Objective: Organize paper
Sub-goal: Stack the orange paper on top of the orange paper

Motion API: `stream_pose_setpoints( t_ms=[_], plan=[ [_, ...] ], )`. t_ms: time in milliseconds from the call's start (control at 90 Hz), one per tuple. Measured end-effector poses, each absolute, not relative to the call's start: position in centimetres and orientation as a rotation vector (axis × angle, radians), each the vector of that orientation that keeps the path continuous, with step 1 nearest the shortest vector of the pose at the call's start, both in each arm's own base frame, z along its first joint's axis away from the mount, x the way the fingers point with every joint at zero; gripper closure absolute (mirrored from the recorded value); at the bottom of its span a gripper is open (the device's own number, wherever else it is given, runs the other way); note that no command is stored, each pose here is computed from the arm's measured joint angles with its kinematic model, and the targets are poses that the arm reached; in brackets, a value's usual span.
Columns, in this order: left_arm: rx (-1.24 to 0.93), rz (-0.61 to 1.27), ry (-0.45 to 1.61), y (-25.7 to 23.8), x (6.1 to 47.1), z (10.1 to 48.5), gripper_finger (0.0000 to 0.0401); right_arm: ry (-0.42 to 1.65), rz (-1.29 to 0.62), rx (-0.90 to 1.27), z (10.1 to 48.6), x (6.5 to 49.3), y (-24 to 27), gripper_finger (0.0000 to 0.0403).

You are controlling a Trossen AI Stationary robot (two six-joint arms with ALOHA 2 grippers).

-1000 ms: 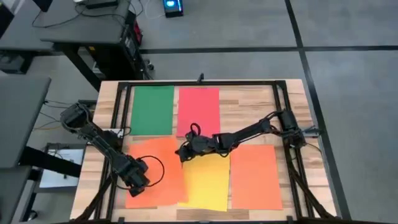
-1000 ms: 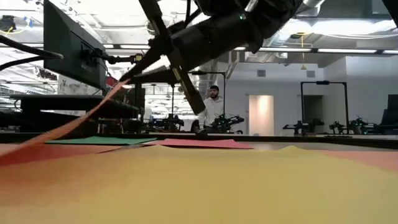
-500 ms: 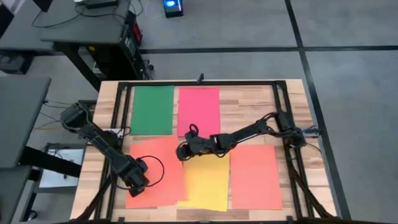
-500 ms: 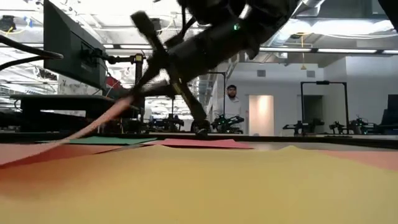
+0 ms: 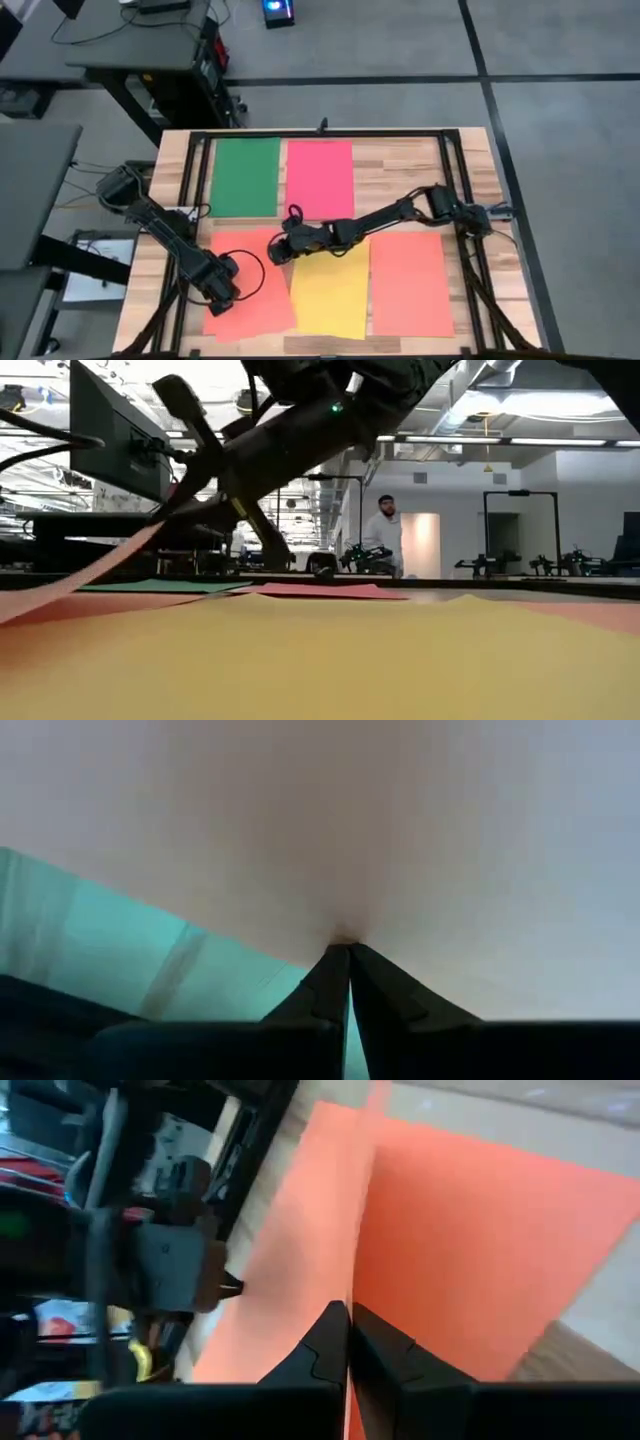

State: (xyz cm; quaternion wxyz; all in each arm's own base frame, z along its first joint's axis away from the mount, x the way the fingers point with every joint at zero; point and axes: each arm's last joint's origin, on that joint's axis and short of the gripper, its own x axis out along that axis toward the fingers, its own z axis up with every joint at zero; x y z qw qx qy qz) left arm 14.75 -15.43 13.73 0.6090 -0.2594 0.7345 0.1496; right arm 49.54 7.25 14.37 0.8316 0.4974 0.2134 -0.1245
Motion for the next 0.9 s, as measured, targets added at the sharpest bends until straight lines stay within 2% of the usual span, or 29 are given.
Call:
stream_pose_setpoints(
  t_ms=[544,900],
  plan=[
    [-0.574,0.411,1.669,-15.5,15.0,14.8,0.0401,0.476,-0.302,1.067,13.9,49.4,6.7,0.0403],
    [-0.524,0.458,1.644,-16.1,15.2,16.7,0.0401,0.415,-0.241,1.065,14.6,49.7,7.5,0.0403]
  ],
)
